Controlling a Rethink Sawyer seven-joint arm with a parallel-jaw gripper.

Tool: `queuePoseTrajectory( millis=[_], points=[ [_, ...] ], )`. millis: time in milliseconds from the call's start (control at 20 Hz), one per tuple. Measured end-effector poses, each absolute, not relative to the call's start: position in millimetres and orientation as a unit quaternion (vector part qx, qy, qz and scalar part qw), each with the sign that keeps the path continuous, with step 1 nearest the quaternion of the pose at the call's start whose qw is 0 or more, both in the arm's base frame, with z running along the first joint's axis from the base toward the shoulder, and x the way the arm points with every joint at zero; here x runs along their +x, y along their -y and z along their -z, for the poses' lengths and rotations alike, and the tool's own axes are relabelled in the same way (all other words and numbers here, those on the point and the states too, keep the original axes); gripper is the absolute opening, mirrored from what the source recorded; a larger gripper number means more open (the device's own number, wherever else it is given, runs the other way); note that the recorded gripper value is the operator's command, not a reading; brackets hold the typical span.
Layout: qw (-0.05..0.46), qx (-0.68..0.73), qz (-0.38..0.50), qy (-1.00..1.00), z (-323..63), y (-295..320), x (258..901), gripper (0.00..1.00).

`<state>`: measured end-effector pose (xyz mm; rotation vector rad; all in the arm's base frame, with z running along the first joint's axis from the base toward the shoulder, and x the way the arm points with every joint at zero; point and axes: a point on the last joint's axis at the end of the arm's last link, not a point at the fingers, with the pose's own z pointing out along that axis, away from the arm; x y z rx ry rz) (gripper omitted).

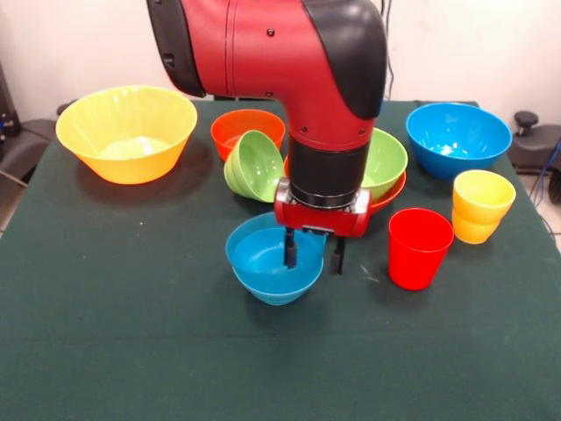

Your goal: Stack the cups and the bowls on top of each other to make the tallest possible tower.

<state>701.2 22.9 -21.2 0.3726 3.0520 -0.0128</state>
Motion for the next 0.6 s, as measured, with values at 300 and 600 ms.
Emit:
queuePoseTrajectory(
  millis=[300,600],
  points=[
    [0.031,0.123,0.011,-0.992,23,-16,698,1.0],
    [0.028,0.126,0.018,-0.992,23,-9,695,1.0]
  ],
)
